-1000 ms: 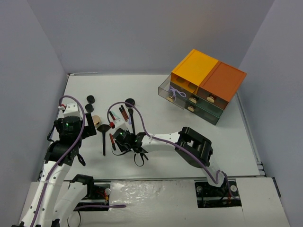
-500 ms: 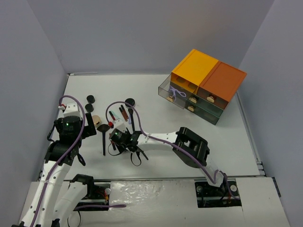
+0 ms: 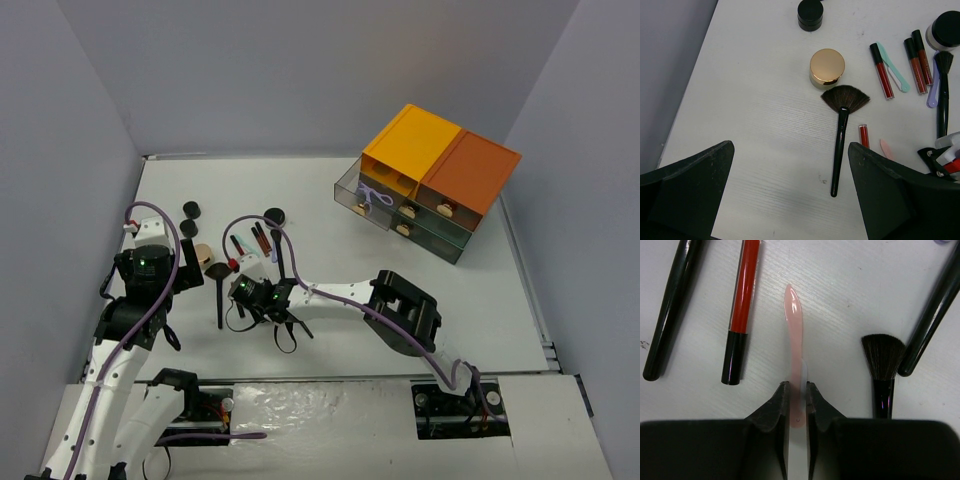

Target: Organize the makeup

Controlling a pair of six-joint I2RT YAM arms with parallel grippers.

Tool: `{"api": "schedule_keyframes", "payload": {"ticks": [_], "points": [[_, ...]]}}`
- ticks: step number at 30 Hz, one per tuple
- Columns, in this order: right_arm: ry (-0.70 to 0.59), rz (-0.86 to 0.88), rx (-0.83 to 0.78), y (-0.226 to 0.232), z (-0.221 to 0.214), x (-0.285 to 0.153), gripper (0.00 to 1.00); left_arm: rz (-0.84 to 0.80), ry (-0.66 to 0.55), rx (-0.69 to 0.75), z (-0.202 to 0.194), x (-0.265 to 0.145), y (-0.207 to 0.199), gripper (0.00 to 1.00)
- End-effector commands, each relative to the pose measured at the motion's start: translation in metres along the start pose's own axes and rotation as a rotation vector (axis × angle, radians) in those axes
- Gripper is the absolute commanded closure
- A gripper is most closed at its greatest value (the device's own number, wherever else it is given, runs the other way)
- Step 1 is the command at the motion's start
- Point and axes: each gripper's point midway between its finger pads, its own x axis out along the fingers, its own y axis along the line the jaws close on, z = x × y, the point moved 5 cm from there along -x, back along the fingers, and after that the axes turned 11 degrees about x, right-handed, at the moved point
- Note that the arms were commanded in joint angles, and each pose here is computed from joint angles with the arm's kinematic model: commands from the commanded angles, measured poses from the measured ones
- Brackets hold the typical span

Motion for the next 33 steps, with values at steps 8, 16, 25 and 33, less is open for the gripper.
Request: {"api": "schedule_keyframes", "payload": {"ticks": [8,16,25,33], "points": [[-0.219,0.168,-0.180,0.013,0.105,-0.117,1.00,0.020,-0.052,-0.037,0.014,-0.002,0.003,0.03],[-0.450,0.158,-0.192,-0.069,0.211,-0.230,1.00,-0.024,-0.051,-0.029,0.015,0.001,-0.003,0.03],[-0.495,-0.061,-0.091,-0.253,0.255,-0.263,1.00,-0.079,-0.029,-0.012,0.014,0.007,-0.013,0.03],[-0.389,-0.042,-0.012,-0.313,0.253,-0.220,1.00,-0.122,0.002,0.006,0.011,0.014,-0.021,0.03]]}}
